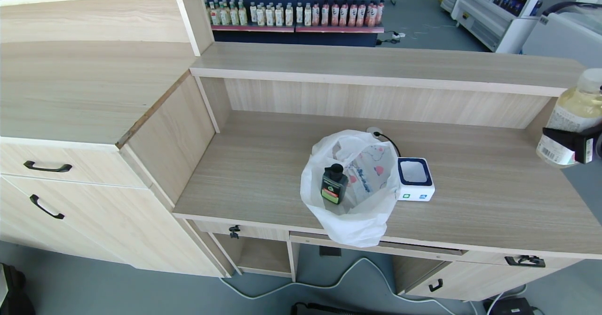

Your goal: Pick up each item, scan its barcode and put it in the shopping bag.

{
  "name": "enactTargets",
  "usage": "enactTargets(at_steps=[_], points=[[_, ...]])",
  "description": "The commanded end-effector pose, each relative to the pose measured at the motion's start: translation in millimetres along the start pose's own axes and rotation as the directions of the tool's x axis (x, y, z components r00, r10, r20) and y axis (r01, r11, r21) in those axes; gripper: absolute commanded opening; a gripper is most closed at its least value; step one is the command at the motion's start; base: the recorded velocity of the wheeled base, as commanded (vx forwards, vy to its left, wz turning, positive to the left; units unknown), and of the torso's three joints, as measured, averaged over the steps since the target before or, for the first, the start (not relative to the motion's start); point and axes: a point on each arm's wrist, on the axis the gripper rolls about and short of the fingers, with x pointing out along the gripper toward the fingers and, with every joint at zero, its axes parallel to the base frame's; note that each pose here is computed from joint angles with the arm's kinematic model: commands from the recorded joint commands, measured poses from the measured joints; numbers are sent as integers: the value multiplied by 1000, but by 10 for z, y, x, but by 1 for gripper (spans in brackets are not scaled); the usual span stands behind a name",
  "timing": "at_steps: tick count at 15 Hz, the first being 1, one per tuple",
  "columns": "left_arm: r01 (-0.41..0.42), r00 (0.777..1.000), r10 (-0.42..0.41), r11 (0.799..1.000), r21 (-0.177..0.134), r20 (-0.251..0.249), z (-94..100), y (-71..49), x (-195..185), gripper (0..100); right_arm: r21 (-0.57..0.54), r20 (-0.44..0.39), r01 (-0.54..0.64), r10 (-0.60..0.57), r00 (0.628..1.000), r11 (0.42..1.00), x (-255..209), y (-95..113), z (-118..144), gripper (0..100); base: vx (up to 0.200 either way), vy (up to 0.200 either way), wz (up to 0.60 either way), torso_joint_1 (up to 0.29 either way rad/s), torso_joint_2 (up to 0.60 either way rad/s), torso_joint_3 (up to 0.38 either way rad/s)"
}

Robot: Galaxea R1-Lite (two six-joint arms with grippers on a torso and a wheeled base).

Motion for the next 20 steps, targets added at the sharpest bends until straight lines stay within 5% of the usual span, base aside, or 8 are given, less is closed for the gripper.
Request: enactTargets(at_steps=[1,4,7,9,16,20], points=[[0,1000,0,1000,0,0,0,0,0,100,-38,73,41,-38,997,998,17,-44,66,0,0,0,0,0,0,0],[0,1000,0,1000,0,0,0,0,0,100,-76,177,67,-53,983,995,106,-35,183,0,0,0,0,0,0,0],[-2,1000,2,1000,0,0,0,0,0,100,5,235,36,-36,971,999,254,188,330,0,0,0,600,-2,1,4],[0,1000,0,1000,0,0,0,0,0,100,111,218,48,-71,973,993,596,533,383,0,0,0,600,5,0,2],[0,1000,0,1000,0,0,0,0,0,100,306,196,-227,172,965,925,1425,1561,-15,0,0,0,86,0,0,0],[0,1000,0,1000,0,0,0,0,0,100,296,169,-252,210,963,921,1543,1754,-199,0,0,0,0,0,0,0]])
